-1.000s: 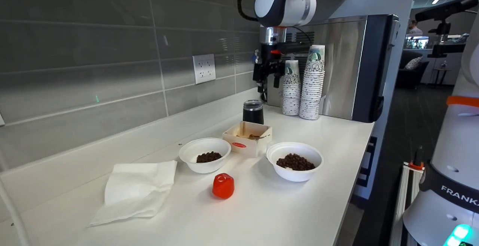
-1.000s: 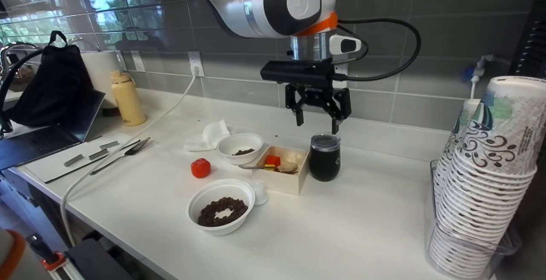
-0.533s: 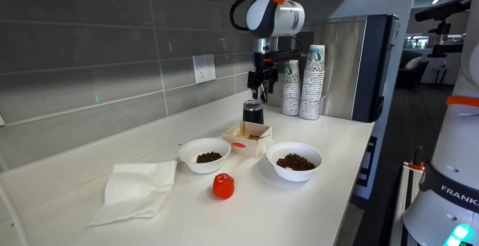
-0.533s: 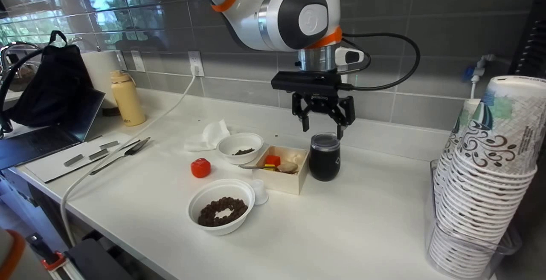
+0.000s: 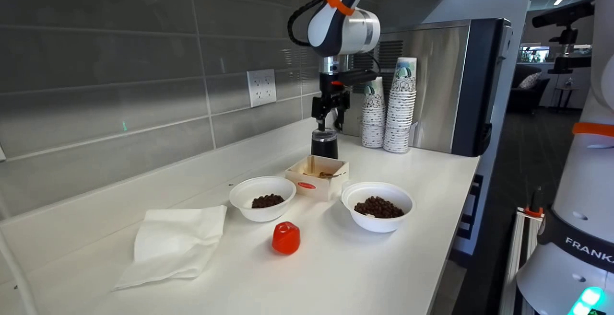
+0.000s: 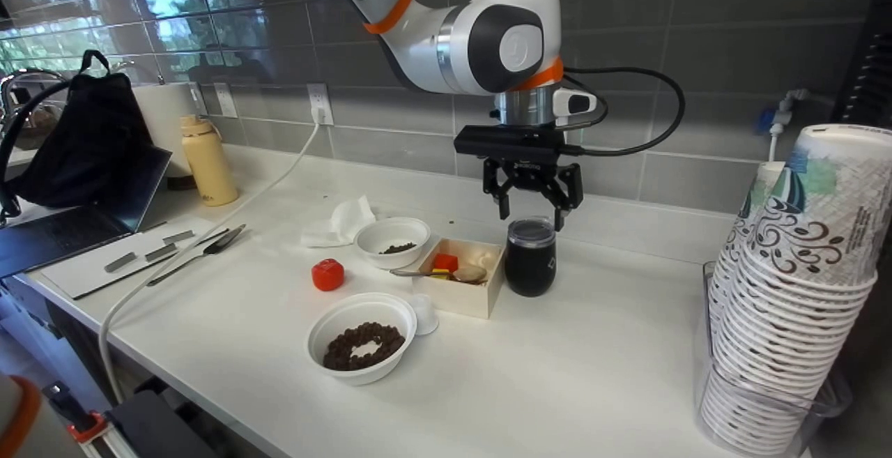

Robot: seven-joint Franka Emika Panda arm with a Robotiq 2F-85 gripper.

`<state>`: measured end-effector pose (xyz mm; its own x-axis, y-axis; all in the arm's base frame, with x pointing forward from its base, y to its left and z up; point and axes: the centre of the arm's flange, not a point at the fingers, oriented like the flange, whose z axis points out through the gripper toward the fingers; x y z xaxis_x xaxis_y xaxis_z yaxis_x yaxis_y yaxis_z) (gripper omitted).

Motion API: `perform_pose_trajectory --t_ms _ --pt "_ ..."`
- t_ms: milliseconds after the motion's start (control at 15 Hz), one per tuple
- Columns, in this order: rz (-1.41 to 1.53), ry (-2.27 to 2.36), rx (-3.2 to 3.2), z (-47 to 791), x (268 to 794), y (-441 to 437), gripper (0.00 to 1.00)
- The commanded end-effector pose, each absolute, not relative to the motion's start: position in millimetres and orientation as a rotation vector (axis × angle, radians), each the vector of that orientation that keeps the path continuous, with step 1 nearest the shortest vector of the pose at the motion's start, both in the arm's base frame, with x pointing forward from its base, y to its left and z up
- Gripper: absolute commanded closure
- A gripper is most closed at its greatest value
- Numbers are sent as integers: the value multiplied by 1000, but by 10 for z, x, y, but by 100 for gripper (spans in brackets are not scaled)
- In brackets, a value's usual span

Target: Remove the lid from the black cup

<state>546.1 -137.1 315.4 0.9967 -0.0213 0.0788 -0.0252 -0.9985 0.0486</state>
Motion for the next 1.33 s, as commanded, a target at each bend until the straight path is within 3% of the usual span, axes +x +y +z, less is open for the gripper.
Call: perform_pose_trajectory --t_ms 0,1267 --pt "146 2 3107 3130 5673 -1390 0" --pt "96 48 3110 2902 5914 -1270 0"
